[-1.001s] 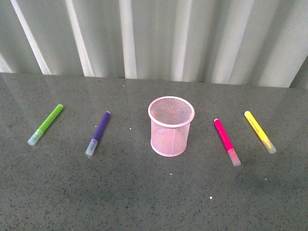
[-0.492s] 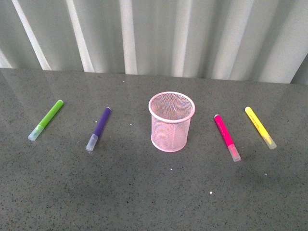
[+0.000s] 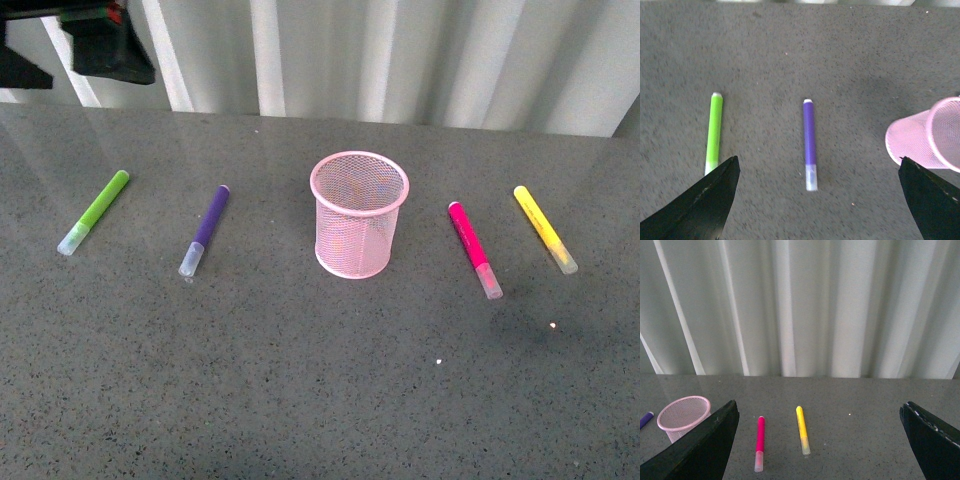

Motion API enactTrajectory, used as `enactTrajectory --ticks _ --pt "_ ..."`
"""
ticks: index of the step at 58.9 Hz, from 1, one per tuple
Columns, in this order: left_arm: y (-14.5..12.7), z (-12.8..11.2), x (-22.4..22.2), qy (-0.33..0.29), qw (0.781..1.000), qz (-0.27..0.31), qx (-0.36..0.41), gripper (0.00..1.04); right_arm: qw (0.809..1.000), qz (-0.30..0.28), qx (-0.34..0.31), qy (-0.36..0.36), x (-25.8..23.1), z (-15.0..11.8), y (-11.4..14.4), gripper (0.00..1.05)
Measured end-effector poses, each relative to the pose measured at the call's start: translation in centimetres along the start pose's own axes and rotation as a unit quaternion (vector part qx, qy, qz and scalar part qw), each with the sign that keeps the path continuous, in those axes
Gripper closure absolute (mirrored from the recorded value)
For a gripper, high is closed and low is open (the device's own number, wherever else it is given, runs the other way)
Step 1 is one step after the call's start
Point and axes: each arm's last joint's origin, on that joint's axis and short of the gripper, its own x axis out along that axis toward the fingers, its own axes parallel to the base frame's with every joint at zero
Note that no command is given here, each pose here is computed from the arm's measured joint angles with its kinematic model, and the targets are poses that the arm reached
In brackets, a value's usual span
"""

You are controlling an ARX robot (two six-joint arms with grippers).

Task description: Insert purple and pink pens into pink cup

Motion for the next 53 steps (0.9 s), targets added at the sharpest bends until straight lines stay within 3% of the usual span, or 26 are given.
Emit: enactTrajectory --ticks 14,29,53 --pt "-2.0 -1.0 6.6 0.044 0.994 0.022 0.1 0.07 1.0 0.0 0.0 0.0 0.0 0.0 0.0 0.07" --pt "-2.3 -2.8 11.7 0.089 0.989 0.026 0.117 0.07 1.0 0.0 0.0 0.0 0.0 0.0 0.0 0.07" --pt "-2.1 -2.3 15.2 0.099 0.987 0.037 0.118 0.07 1.0 0.0 0.0 0.0 0.0 0.0 0.0 0.07"
